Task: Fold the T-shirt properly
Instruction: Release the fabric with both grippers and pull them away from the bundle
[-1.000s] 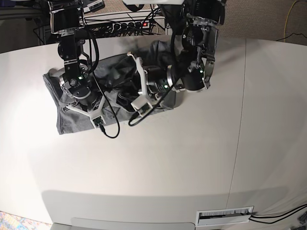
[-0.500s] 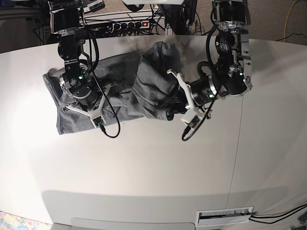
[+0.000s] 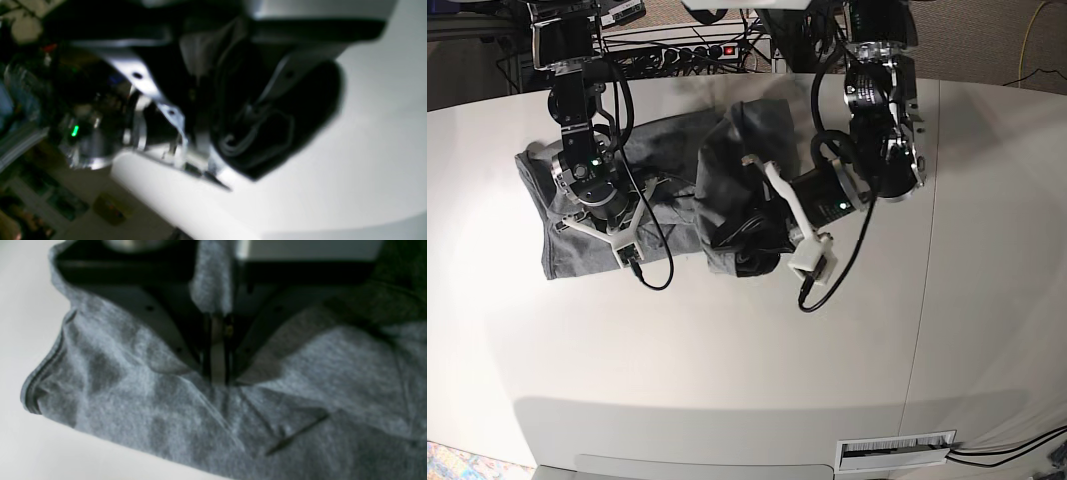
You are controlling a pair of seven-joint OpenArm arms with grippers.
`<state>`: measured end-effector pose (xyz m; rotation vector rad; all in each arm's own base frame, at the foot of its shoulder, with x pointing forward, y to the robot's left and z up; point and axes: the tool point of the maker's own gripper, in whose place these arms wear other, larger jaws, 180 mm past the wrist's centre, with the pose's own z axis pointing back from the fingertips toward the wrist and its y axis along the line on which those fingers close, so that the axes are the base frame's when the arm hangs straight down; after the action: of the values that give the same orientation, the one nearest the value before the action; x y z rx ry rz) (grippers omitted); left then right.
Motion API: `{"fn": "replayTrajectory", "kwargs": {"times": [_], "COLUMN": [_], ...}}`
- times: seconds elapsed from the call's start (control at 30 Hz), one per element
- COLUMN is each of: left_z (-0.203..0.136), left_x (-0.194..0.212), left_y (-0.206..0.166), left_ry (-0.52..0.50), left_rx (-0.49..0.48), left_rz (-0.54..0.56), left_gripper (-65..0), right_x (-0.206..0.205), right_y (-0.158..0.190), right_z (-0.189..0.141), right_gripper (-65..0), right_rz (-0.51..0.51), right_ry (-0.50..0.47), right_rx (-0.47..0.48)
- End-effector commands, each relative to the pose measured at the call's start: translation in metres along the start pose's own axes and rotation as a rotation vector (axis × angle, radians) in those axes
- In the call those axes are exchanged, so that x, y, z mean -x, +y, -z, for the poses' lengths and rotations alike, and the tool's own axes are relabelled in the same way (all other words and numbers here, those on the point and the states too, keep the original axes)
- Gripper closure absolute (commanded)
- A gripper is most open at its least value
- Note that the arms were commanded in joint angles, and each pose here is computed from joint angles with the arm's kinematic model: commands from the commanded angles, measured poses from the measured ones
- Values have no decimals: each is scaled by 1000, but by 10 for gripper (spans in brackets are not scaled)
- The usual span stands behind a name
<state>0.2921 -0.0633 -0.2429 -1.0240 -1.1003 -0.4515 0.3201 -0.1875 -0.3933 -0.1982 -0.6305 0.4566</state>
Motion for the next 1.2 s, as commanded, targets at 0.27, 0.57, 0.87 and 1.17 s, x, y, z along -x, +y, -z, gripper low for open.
{"fn": "replayTrajectory", "kwargs": {"times": [0.27,0.57,0.87,1.17], "left_z": [26,54,55,26], "left_x": [17,25,27,50], "left_y": [-67,-86,-64,-12], "left_ry": [26,117,215,349], "left_rx": [185,190,123,-26], "left_rz": [-10,227,320,351], "left_gripper": [0,-248,-248,-247], "right_x": [-1,-16,-24,12], "right_y": [-27,-37,-88,-205], "right_z": [-5,-17,-44,-97], "right_gripper": [0,0,0,0], "right_rz": [39,96,175,302], "right_ry": [-9,-75,-145,-134], "right_rx": [61,63,191,403]}}
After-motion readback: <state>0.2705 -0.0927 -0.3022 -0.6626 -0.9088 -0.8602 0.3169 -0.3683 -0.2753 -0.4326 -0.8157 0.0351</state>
